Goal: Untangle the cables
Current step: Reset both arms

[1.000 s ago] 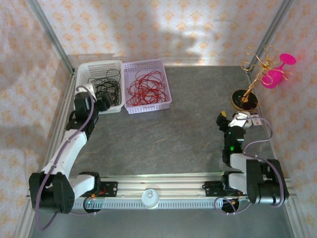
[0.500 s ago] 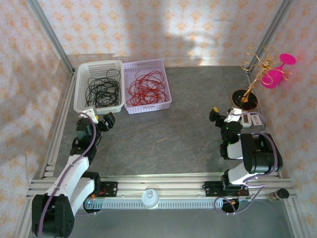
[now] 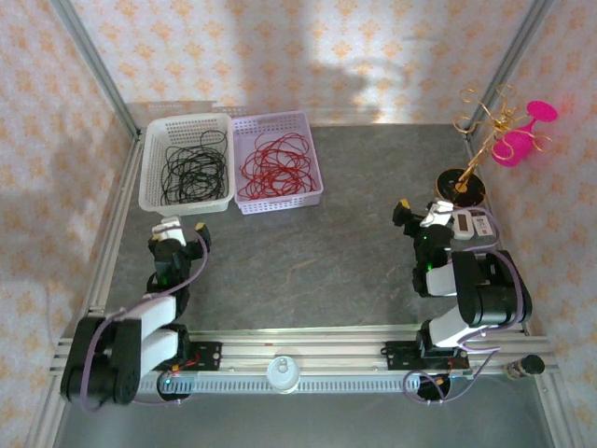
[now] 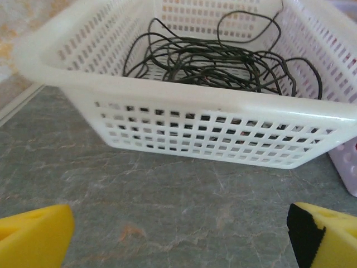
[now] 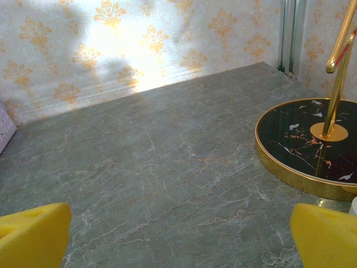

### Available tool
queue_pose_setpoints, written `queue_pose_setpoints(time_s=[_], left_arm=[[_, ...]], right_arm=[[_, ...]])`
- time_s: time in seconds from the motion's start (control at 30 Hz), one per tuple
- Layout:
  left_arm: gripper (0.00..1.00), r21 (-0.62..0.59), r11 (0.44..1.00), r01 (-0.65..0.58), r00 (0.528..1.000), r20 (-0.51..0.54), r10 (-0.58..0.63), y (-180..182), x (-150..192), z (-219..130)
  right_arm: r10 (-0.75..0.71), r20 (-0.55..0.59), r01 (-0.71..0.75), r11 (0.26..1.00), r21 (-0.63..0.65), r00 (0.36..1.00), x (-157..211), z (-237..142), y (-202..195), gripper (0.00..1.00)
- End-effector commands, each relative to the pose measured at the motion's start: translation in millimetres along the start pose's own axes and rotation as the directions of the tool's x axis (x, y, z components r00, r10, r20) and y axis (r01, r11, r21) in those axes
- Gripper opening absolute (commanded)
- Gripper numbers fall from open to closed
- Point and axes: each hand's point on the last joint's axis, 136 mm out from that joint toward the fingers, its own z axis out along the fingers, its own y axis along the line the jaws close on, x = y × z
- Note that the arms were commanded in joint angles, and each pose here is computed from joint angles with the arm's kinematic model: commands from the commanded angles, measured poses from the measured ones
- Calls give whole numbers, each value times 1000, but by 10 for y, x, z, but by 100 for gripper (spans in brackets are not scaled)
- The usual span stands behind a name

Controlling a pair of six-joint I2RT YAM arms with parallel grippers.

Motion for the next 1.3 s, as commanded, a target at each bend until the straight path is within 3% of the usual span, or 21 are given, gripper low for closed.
queue_pose_setpoints(time_s=[0.0, 0.1, 0.23, 0.43, 0.6, 0.7, 0.77, 0.83, 0.87, 1.27], left_arm=[[99, 93, 995, -34, 988, 155, 19, -245, -522, 160], [99, 115, 993, -38, 972, 236, 10, -303, -661, 208], [99, 153, 987, -50, 975, 223, 15, -380, -547, 354], [99, 198, 979, -54, 947, 321, -13, -379, -575, 139], [99, 231, 969, -85, 965, 260, 22, -473, -508, 256], [99, 259, 960, -106, 954, 297, 25, -515, -541, 176], [99, 232, 969, -86, 956, 292, 15, -463, -537, 188], [99, 86, 996, 15, 967, 254, -36, -198, -531, 328], [99, 68, 997, 19, 971, 236, -35, -179, -521, 359], [99, 80, 997, -3, 970, 241, -16, -237, -527, 361]], right_arm=[[-14, 16, 14, 1000, 18, 1000, -45, 14, -15, 100], [-14, 16, 13, 1000, 18, 1000, -46, 13, -15, 100], [-14, 16, 13, 1000, 19, 1000, -46, 13, -16, 100], [-15, 16, 14, 1000, 18, 1000, -45, 13, -10, 100], [-15, 17, 14, 1000, 19, 1000, -48, 13, -12, 100], [-14, 18, 13, 1000, 18, 1000, -50, 15, -10, 100], [-14, 16, 14, 1000, 18, 1000, -45, 13, -10, 100], [-14, 16, 14, 1000, 17, 1000, -45, 13, -6, 100], [-15, 18, 15, 1000, 18, 1000, -51, 15, -11, 100], [-15, 17, 15, 1000, 17, 1000, -47, 13, -8, 100]])
